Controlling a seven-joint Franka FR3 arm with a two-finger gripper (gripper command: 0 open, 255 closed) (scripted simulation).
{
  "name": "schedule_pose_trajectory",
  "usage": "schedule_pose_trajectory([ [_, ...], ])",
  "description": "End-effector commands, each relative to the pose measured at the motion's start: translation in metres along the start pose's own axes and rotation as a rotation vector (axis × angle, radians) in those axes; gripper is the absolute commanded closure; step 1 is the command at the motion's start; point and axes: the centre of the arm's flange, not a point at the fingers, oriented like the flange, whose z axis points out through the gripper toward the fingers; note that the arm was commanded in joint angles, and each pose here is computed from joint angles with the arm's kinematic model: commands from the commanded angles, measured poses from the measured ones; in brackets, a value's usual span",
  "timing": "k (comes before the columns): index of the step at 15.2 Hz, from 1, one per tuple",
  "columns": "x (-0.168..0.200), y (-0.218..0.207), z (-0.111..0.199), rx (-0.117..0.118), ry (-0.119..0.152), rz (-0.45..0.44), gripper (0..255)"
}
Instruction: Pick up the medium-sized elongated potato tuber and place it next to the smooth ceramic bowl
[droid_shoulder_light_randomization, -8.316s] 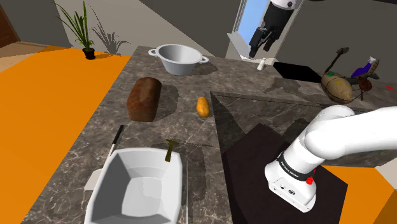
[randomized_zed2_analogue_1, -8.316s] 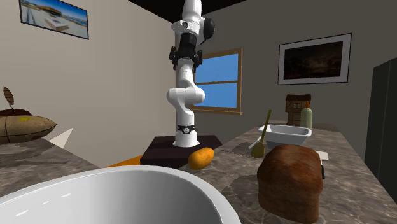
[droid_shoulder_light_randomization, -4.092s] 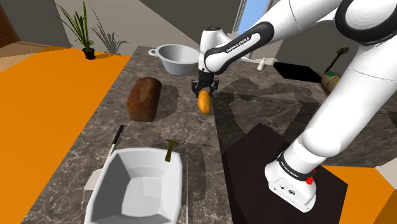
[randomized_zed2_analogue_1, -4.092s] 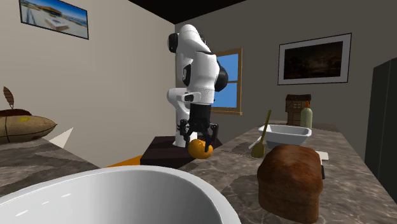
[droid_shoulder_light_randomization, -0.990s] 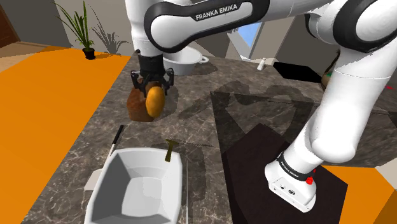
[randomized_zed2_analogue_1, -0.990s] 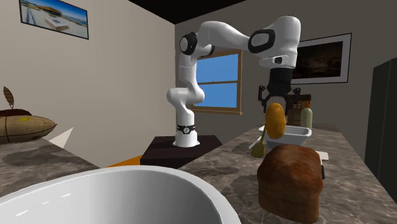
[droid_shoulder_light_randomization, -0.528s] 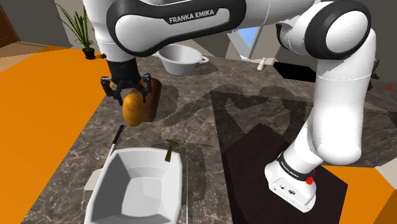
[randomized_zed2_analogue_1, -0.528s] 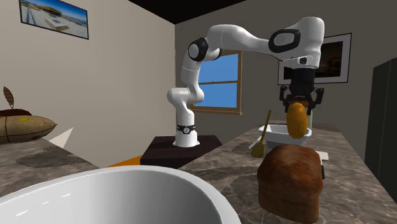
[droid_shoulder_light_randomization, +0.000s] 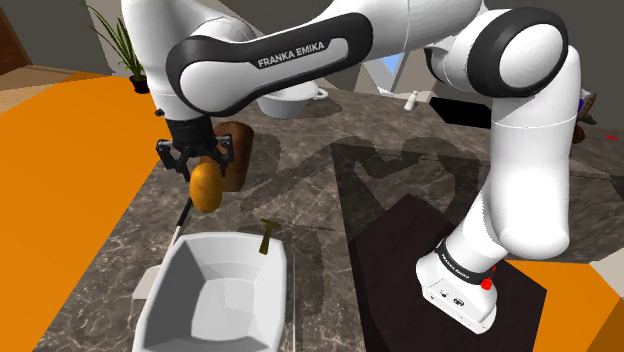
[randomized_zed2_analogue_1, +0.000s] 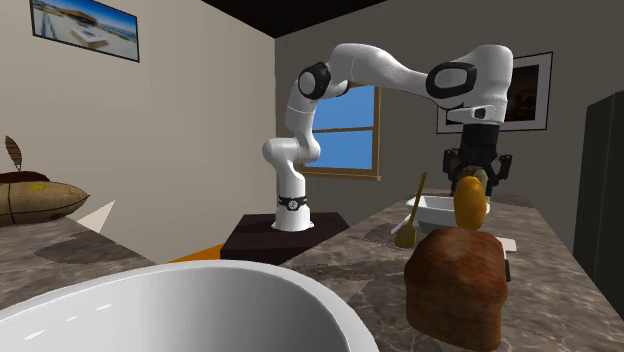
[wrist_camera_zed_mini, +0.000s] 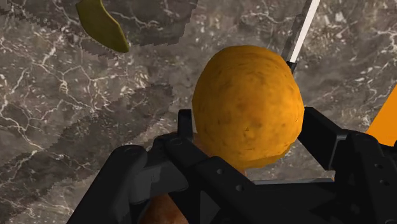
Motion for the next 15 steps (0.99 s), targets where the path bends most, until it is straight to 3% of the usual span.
schedule_pose_trajectory([
  [1, -0.001, -0.002, 0.01, 0.001, 0.0, 0.0, 255],
  [15, -0.002, -0.009, 0.084, 0.001, 0.0, 0.0, 255],
])
